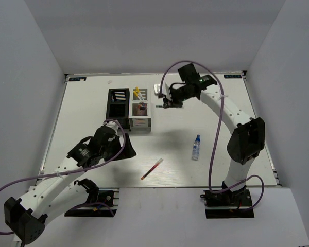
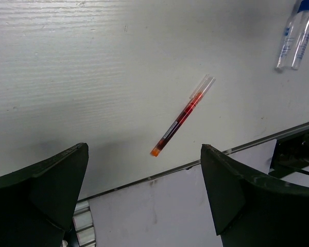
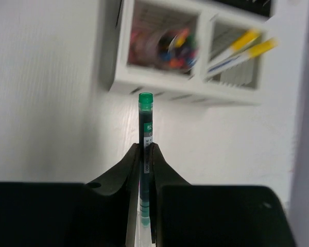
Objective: Sort the stationery into containers
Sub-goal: Pick up the pen from the center of the board, then place the pen in the storage box.
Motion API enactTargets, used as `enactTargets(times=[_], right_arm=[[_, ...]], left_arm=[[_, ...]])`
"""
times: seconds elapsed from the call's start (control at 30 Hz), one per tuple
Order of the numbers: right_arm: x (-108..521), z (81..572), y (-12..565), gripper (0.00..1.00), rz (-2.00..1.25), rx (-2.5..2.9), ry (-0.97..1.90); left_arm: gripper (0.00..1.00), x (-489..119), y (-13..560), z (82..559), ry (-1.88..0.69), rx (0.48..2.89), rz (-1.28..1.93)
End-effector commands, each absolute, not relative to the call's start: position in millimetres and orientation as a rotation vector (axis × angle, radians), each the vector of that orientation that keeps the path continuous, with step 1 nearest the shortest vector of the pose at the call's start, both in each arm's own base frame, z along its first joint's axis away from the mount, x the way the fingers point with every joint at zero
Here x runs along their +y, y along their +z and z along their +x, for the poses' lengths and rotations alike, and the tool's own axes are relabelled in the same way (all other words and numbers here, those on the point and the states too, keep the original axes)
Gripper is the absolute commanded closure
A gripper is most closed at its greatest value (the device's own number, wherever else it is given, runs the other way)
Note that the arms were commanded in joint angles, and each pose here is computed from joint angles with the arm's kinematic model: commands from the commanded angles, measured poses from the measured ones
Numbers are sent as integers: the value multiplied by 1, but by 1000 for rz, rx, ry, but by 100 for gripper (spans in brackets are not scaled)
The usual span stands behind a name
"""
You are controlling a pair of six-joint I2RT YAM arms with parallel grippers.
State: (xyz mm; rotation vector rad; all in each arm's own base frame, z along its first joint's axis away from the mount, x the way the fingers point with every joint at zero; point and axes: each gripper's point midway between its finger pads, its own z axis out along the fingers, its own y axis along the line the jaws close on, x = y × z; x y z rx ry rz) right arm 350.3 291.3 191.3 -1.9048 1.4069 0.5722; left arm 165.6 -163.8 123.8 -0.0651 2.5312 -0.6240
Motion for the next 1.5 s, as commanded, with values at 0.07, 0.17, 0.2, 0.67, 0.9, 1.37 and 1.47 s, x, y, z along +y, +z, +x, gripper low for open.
enactTargets(times=[0.07,0.17,0.2,0.67,0.9,1.37,1.47], right_arm=[[327,328,270,100,-1798,1251,809],[362,350,298,100,-1665,1205,871],[375,362,323,100,-1627,1109,836],[501,379,390,100,-1264,710,1141],[524,405,348,100,-1180,769,1157],[541,442,283,86,-1135,820,1105],[538,446,282,57,-1130,830,1094]], left_arm=[[0,-169,128,161,-689,2513,-54],[0,-171,121,160,-687,2541,-50],[0,-171,119,160,-681,2550,-51],[0,-167,122,150,-714,2556,-115],[0,-165,127,145,-716,2572,-154],[0,-162,148,145,-697,2579,-200],[0,-169,152,151,-733,2554,-190]])
